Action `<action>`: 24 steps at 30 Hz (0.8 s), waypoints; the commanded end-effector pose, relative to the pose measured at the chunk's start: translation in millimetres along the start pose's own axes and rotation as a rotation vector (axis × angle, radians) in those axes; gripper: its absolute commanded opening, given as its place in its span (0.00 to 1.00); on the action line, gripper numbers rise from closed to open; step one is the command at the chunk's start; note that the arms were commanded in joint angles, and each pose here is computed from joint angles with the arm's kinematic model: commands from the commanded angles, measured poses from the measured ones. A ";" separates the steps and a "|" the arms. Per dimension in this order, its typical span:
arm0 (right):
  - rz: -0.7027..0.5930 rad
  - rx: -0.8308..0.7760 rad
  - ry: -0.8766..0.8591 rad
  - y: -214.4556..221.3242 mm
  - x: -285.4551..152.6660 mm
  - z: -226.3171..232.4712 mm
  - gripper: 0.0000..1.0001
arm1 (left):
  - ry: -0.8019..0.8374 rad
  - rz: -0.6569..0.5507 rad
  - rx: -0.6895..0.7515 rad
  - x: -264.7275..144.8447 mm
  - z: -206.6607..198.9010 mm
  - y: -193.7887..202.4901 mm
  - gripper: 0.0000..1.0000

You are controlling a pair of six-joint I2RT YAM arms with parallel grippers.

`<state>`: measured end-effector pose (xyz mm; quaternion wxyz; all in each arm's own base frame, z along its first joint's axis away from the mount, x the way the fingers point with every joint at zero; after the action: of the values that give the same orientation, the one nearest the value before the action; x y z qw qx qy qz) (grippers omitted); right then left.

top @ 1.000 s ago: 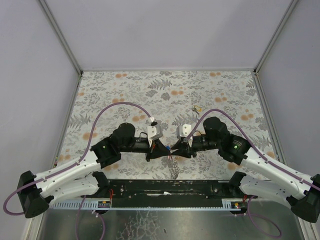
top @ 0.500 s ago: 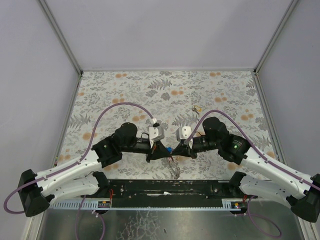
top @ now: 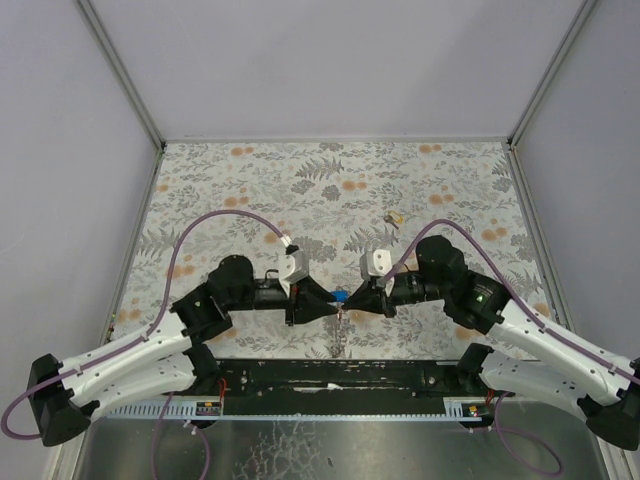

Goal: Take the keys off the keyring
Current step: Remove the key from the keyring.

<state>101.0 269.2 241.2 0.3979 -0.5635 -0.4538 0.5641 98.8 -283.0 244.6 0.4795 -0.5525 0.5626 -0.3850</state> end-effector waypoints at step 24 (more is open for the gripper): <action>-0.364 0.007 0.053 -57.7 -11.7 -1.8 0.00 | 0.030 -0.288 0.012 -13.9 -13.6 -37.9 0.30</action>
<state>99.3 274.1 262.9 0.4910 -0.5006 -0.4861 0.5215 92.4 -274.2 274.1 0.4228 -0.6127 0.5016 -0.4407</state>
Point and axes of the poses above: each gripper's point midway between its finger pads, its own x axis out along the fingers, its own z axis along the line the jaws close on, y = z × x, the point moved 2 cm from there along -x, back along the fingers, and after that the axes turned 1 degree about -x, right-handed, at the moved point
